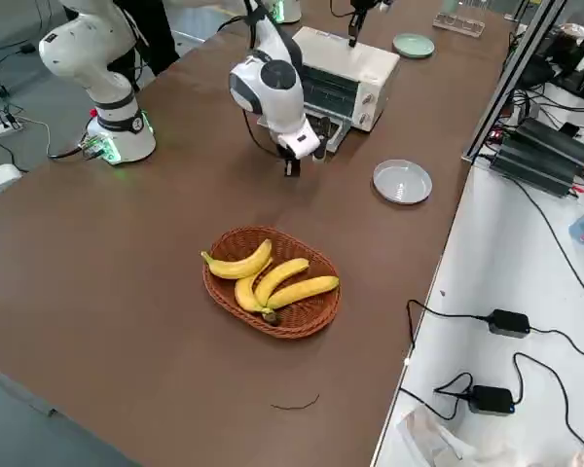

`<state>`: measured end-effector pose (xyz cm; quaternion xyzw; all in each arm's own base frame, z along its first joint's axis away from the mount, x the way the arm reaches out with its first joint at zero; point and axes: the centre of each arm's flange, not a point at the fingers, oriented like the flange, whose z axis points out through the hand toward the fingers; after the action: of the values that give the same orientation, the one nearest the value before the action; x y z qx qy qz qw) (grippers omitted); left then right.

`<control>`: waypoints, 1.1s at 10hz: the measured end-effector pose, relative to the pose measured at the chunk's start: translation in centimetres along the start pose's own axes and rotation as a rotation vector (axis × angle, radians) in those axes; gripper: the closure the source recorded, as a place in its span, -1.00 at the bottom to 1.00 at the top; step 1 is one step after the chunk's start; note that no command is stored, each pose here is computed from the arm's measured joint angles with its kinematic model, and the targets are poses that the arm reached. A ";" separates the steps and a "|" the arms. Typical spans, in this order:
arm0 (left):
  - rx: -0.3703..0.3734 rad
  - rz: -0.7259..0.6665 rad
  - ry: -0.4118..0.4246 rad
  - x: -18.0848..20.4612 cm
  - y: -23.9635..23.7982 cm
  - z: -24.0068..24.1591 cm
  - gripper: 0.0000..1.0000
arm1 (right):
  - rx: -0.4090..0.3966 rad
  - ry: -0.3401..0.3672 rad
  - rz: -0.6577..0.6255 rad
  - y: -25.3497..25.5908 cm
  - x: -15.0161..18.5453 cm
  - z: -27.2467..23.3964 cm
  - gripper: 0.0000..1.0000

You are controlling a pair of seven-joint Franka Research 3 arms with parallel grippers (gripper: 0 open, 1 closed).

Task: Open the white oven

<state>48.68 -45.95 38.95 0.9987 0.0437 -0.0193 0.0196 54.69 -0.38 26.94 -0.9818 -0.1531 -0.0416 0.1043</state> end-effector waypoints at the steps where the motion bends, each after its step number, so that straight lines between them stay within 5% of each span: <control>1: 0.010 -0.011 0.002 0.3 -0.6 -1.4 0.50 | -0.036 -0.011 -0.020 2.2 0.5 -1.9 0.41; 3: 0.043 -0.067 0.001 2.0 -3.8 -7.3 -0.08 | -0.048 -0.020 0.015 4.7 3.4 -8.3 -0.20; 6: 0.045 -0.111 0.033 6.0 -11.3 -14.5 -0.59 | -0.161 -0.025 0.208 3.1 8.0 -21.3 -0.99; 8: 0.054 -0.072 0.040 8.9 -18.1 -17.3 -0.99 | -0.177 -0.044 0.296 -1.2 8.7 -29.6 -1.00; 11: 0.072 -0.003 0.037 11.9 -28.6 -20.3 -0.99 | -0.177 -0.119 0.389 -7.8 7.4 -34.7 -1.00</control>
<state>58.81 -15.58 57.68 0.9988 0.0450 -0.0022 -0.0170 57.54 1.49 63.07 -0.9989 0.0375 0.0243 0.0147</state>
